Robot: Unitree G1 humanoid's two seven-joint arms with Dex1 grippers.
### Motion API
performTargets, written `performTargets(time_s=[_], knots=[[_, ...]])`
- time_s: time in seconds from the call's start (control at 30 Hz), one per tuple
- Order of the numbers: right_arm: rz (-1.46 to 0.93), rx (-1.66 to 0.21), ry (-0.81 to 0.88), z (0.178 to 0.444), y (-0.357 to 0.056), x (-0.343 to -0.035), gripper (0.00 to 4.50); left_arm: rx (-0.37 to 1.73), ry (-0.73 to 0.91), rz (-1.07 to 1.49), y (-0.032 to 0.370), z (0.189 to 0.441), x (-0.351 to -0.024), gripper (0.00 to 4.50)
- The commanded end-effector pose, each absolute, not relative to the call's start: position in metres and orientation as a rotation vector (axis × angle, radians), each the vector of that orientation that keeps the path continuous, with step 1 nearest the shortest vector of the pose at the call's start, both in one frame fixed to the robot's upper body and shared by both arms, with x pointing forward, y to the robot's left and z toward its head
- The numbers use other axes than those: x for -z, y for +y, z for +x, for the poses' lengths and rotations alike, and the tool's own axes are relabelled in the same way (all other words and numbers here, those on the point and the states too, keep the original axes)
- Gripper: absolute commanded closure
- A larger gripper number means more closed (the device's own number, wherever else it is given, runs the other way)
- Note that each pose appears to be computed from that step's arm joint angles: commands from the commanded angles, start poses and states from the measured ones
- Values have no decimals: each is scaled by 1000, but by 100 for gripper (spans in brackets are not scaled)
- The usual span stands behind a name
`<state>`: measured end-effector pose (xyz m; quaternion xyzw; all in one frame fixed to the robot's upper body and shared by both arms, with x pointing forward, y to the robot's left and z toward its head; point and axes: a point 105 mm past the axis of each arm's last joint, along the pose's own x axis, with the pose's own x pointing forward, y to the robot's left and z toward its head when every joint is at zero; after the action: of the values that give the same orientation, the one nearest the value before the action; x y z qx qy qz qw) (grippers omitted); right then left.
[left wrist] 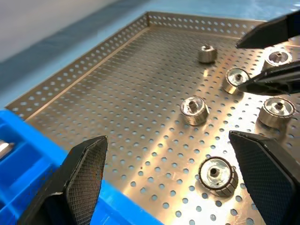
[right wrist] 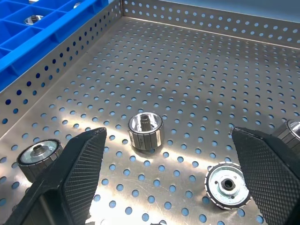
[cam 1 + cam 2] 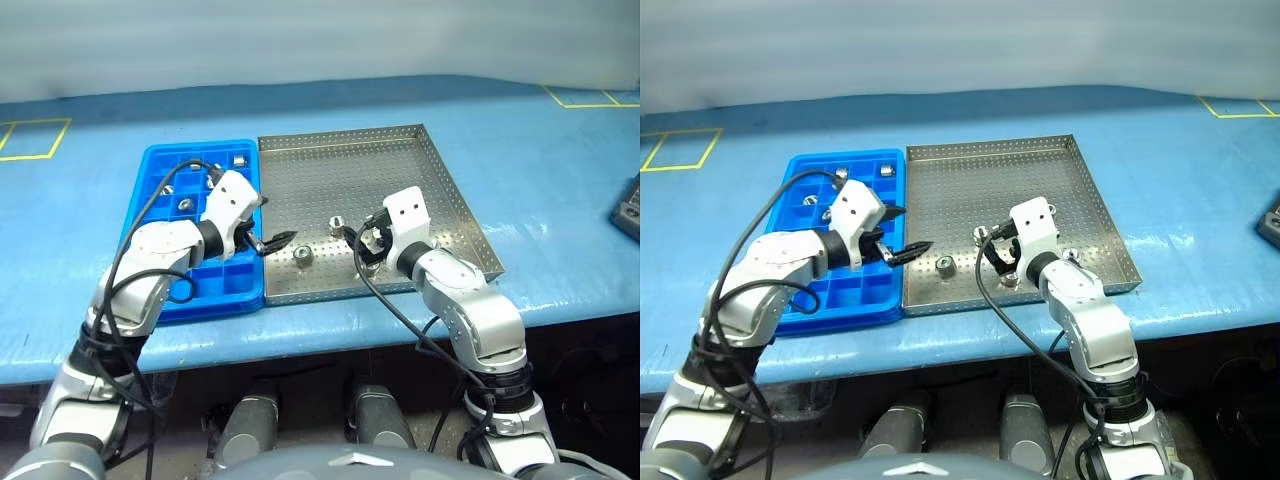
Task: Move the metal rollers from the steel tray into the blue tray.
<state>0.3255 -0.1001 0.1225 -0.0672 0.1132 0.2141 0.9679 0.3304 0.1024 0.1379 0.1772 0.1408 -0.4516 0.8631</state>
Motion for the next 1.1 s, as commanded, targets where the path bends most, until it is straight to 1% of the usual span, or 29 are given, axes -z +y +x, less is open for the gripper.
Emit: performTargets(time_s=[0.03,0.23,0.47,0.57,0.63,0.73,0.8,0.9,0.97,1.0,1.1], knots=[[-126,-457,162,322,-92,-136,1,1061,330,443,91,334,-140,0],[-110,-459,161,318,-88,-134,1,1188,406,565,77,337,-120,0],[-99,-449,157,314,-86,-132,1,1212,487,641,74,344,-96,0],[-97,-446,154,313,-86,-132,0,1206,508,657,74,346,-92,58],[-95,-443,152,313,-86,-132,0,1206,534,662,75,346,-89,120],[-90,-436,149,314,-86,-132,0,1206,570,698,79,344,-82,226],[-90,-433,148,315,-86,-131,0,1209,597,717,83,340,-77,274],[-87,-436,147,316,-85,-131,0,1206,581,711,85,337,-79,276],[-87,-441,146,316,-84,-132,0,1168,515,644,82,341,-92,276],[-87,-446,145,317,-83,-132,0,1137,460,595,79,345,-102,276],[-94,-465,125,317,-77,-135,0,894,206,398,84,361,-149,276]])
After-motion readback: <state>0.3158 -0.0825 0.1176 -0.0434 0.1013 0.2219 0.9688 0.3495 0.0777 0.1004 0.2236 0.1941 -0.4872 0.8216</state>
